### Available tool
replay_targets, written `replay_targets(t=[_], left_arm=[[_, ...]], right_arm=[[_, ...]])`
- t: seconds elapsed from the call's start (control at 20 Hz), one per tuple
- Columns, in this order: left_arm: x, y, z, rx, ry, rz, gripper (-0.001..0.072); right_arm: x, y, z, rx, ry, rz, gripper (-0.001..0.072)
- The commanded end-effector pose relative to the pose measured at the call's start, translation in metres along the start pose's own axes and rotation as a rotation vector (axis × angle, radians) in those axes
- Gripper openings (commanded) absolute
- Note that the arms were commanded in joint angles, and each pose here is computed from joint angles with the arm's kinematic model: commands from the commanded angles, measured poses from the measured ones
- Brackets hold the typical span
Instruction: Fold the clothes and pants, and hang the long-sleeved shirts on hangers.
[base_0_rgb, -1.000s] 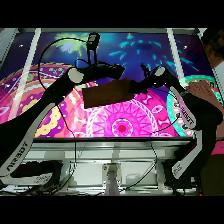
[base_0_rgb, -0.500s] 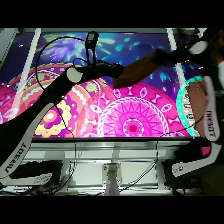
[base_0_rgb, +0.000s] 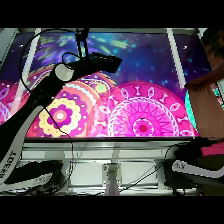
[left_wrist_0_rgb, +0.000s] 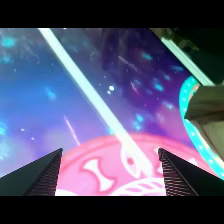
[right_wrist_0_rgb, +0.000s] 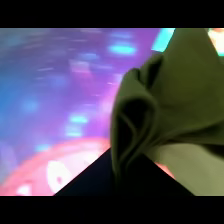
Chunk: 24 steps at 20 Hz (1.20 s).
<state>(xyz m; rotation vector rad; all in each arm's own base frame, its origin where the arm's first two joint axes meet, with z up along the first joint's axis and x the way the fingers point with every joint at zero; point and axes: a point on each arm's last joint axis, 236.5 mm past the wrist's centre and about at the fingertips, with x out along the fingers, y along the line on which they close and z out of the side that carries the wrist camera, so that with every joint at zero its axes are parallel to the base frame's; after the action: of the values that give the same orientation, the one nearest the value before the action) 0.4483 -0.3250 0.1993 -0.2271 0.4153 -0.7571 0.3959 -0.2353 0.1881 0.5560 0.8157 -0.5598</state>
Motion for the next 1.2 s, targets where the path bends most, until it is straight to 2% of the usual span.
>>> replay_targets(t=[0.0, 0.05, 0.1, 0.15, 0.2, 0.25, 0.3, 0.6, 0.8, 0.85, 0.9, 1.0, 1.15], left_arm=[[-0.006, 0.002, 0.007, 0.0, -0.015, 0.004, 0.07], [-0.006, 0.002, 0.007, 0.0, -0.015, 0.004, 0.07], [-0.006, 0.001, 0.007, 0.0, -0.014, 0.004, 0.07], [-0.006, 0.001, 0.007, 0.0, -0.014, 0.003, 0.07], [-0.006, 0.001, 0.007, 0.0, -0.014, 0.003, 0.07], [-0.006, 0.001, 0.007, 0.0, -0.014, 0.003, 0.07], [-0.006, 0.001, 0.007, 0.0, -0.014, 0.003, 0.07], [-0.006, 0.001, 0.007, -0.001, -0.014, 0.004, 0.0701], [-0.006, 0.001, 0.007, -0.001, -0.014, 0.003, 0.0701], [-0.006, 0.001, 0.007, -0.001, -0.014, 0.004, 0.0701], [-0.006, 0.001, 0.007, -0.001, -0.014, 0.003, 0.0701], [-0.006, 0.001, 0.007, -0.001, -0.014, 0.003, 0.0701], [-0.006, 0.001, 0.007, -0.001, -0.014, 0.003, 0.0701]], right_arm=[[-0.034, -0.104, -0.03, 0.19, 0.119, -0.288, 0.0015], [-0.037, -0.112, -0.036, 0.211, 0.144, -0.303, 0.0016], [-0.04, -0.117, -0.042, 0.225, 0.172, -0.314, 0.0052], [-0.042, -0.119, -0.049, 0.229, 0.2, -0.323, 0.0242], [-0.043, -0.12, -0.053, 0.231, 0.22, -0.328, 0.0515], [-0.044, -0.12, -0.056, 0.229, 0.233, -0.329, 0.0708], [-0.044, -0.119, -0.057, 0.209, 0.24, -0.326, 0.0685], [-0.041, -0.116, -0.048, 0.162, 0.208, -0.302, 0.0682], [-0.035, -0.077, -0.024, 0.086, 0.107, -0.131, 0.0678], [-0.035, -0.065, -0.017, 0.075, 0.077, -0.087, 0.0639], [-0.033, -0.051, -0.011, 0.052, 0.051, -0.049, 0.0549], [-0.031, -0.027, -0.005, 0.01, 0.016, -0.003, 0.0449], [-0.028, 0.014, -0.006, -0.097, -0.005, 0.061, 0.021]])
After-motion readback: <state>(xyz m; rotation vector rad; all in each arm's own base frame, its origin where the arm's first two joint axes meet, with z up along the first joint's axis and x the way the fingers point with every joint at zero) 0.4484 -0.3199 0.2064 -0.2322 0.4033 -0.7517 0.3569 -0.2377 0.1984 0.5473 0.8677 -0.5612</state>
